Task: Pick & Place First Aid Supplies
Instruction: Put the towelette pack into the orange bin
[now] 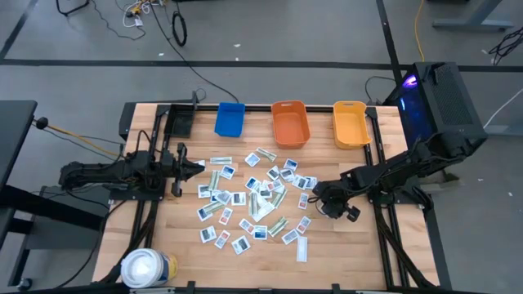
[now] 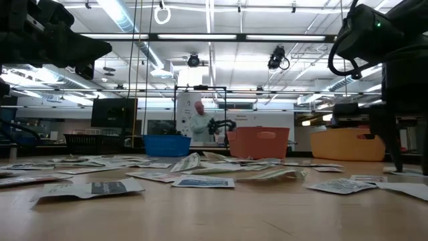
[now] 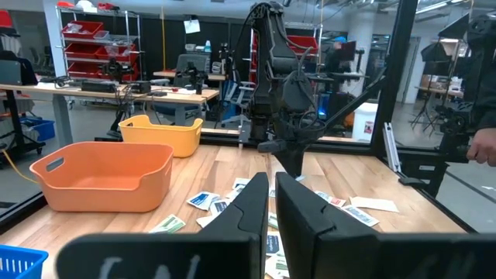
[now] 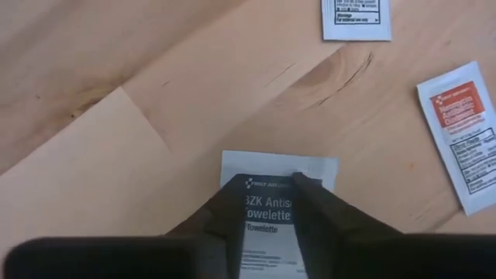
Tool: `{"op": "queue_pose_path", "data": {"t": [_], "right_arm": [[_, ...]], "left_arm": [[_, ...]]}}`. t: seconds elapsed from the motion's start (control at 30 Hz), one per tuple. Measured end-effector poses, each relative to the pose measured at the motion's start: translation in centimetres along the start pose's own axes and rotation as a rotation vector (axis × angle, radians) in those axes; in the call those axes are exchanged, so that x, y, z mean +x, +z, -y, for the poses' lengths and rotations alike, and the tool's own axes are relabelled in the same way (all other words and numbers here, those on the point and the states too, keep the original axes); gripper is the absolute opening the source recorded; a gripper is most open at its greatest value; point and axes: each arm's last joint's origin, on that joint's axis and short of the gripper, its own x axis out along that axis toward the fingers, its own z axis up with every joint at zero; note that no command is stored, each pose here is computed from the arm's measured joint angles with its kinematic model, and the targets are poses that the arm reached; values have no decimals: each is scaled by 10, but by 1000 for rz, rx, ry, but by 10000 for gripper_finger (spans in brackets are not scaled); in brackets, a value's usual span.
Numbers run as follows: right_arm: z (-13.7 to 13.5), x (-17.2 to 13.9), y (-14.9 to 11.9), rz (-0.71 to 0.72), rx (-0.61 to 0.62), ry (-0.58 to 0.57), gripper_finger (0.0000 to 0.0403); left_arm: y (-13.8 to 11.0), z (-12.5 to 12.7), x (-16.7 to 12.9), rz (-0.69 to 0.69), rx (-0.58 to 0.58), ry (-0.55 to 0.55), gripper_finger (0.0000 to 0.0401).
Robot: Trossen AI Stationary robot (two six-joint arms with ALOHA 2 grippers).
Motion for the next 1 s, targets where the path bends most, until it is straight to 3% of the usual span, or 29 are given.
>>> {"op": "queue_pose_path", "data": {"t": [0.33, 0.63, 1.0], "right_arm": [[0, 1, 0, -8, 0, -3, 8], [3, -3, 4, -19, 2, -12, 18], [14, -19, 19, -42, 25, -111, 4]], "left_arm": [[0, 0, 0, 0, 0, 0, 32], [0, 0, 0, 0, 0, 0, 32], [0, 0, 0, 0, 0, 0, 32]]}}
